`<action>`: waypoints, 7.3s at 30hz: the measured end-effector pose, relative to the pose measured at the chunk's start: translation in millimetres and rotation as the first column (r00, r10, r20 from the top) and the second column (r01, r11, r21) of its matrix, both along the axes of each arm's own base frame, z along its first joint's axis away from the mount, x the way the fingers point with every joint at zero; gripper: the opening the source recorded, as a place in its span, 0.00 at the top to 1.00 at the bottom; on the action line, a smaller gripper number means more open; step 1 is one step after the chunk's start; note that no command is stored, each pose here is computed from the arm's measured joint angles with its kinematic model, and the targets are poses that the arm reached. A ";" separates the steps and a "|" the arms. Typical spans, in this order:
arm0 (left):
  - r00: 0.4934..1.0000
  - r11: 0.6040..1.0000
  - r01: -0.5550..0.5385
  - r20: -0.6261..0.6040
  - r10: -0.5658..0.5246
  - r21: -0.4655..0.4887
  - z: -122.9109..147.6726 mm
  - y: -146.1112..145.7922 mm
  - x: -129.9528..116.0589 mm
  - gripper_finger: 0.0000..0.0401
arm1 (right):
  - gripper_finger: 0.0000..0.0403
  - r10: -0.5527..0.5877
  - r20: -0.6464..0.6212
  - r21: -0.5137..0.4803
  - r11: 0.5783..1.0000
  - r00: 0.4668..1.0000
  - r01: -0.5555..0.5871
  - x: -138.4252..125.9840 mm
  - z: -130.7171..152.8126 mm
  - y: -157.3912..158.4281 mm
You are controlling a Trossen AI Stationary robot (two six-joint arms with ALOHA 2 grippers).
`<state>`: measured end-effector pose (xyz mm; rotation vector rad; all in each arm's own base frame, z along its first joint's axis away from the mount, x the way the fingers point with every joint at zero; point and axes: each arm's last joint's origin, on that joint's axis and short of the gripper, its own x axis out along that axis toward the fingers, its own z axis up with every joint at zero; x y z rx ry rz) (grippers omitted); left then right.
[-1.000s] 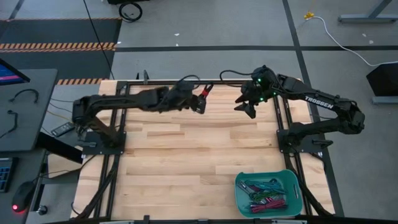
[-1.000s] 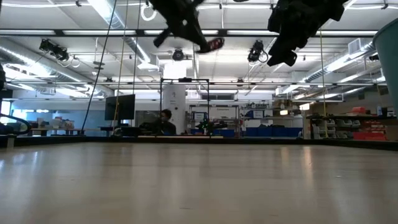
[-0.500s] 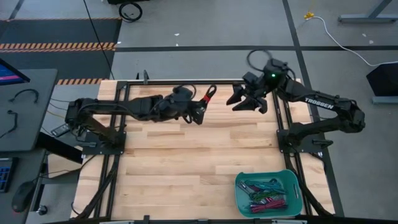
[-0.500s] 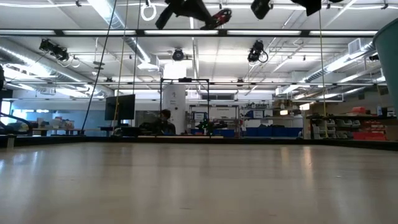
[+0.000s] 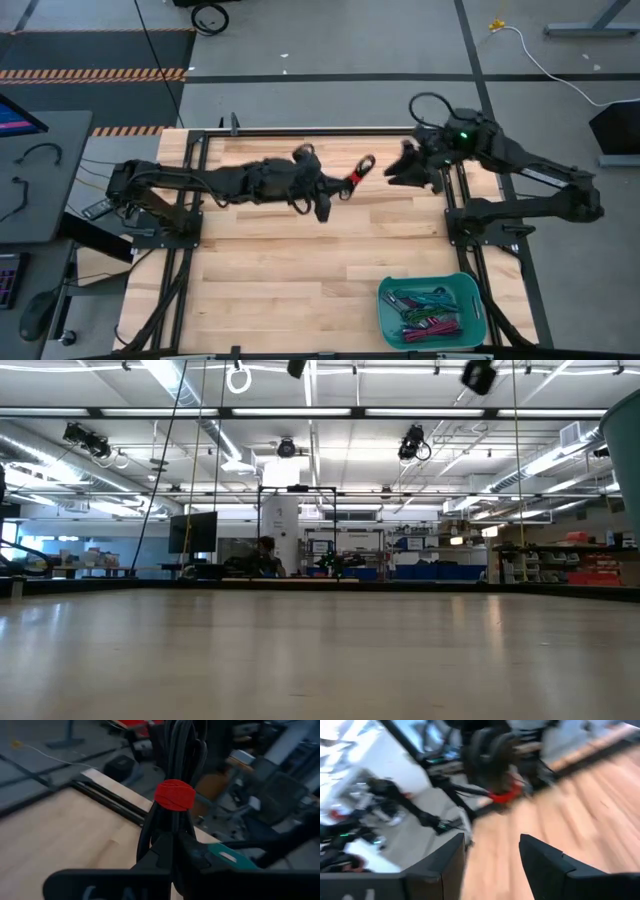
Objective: Pick and place USB-C Cables
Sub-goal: Put the black charger cable into the green bin, then return to Home Position
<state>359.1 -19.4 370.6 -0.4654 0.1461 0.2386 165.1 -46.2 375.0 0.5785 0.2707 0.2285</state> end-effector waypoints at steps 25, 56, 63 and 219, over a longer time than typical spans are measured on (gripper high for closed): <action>0.770 0.761 0.581 -0.108 -0.628 -0.288 -124.3 -147.7 184.6 0.73 | 0.61 -0.330 -0.330 -0.026 0.940 0.884 0.341 -90.7 -21.3 40.6; 0.910 0.915 0.383 0.119 -0.397 0.124 112.9 -62.3 63.8 0.98 | 0.98 -0.226 0.173 0.013 0.974 0.959 0.227 -188.6 -24.6 52.3; 0.936 0.923 0.342 0.022 -0.350 0.175 129.2 -19.3 36.3 0.99 | 0.99 -0.223 0.146 0.002 0.974 0.964 0.225 -178.0 -36.1 51.5; 0.970 0.819 0.138 0.090 -0.225 0.557 -201.4 24.0 -260.0 0.94 | 0.97 -0.256 0.111 -0.079 0.961 0.960 0.265 -136.3 -74.2 46.6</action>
